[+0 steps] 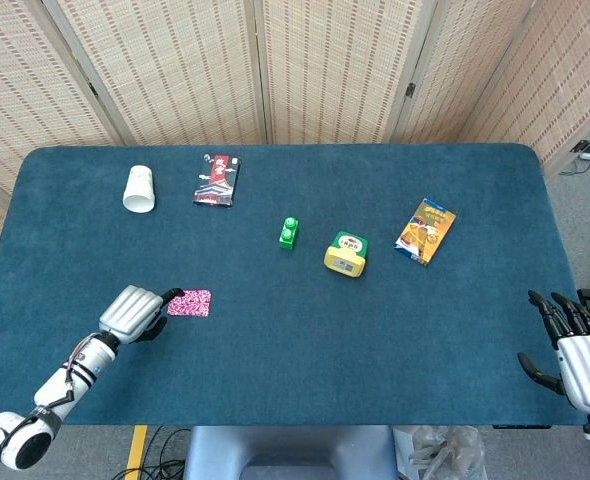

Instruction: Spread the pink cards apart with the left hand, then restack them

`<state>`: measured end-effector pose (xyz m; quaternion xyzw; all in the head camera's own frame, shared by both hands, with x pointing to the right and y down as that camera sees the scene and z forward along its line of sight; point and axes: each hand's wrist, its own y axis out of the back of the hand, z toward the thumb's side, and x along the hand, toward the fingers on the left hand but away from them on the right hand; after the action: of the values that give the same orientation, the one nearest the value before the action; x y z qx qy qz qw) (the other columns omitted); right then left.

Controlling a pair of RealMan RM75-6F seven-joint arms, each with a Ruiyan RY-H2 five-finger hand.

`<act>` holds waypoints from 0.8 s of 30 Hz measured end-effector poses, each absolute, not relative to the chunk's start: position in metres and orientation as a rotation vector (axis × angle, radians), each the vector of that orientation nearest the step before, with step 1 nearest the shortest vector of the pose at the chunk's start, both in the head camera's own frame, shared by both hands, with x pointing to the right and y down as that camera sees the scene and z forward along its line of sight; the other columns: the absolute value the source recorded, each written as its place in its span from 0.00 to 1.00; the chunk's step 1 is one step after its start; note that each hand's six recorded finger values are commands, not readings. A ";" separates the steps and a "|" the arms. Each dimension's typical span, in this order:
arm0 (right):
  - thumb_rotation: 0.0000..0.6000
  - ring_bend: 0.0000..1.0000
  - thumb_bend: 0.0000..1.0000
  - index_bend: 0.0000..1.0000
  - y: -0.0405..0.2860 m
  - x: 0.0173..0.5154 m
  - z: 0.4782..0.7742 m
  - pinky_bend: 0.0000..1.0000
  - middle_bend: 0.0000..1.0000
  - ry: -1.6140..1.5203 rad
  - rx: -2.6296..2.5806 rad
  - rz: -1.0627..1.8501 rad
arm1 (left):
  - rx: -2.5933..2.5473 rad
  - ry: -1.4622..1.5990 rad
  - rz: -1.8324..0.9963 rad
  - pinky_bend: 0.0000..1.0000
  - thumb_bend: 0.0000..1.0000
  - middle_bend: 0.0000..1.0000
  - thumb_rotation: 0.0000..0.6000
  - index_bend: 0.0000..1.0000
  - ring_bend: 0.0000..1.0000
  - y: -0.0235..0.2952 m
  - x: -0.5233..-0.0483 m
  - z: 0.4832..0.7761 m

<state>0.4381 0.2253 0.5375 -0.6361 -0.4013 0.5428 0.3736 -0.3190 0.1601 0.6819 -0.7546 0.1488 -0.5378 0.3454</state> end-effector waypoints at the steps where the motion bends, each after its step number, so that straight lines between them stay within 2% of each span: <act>1: 1.00 0.09 0.32 0.03 0.225 0.438 0.538 0.12 0.23 -1.028 -1.630 1.391 | -1.962 0.378 -1.419 1.00 0.60 0.94 1.00 0.21 0.90 0.159 -0.319 0.688; 10: 1.00 0.10 0.33 0.03 0.224 0.441 0.541 0.12 0.23 -1.030 -1.629 1.403 | -1.938 0.317 -1.543 1.00 0.61 0.95 1.00 0.19 0.91 0.158 -0.325 0.714; 24: 1.00 0.10 0.33 0.03 0.224 0.444 0.544 0.12 0.23 -1.031 -1.628 1.420 | -1.913 0.333 -1.577 1.00 0.61 0.95 1.00 0.19 0.91 0.155 -0.322 0.730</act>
<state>0.4442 0.2244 0.5435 -0.6330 -0.4012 0.5522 0.3654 -0.3221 0.1552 0.7301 -0.7261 0.1262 -0.5982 0.3146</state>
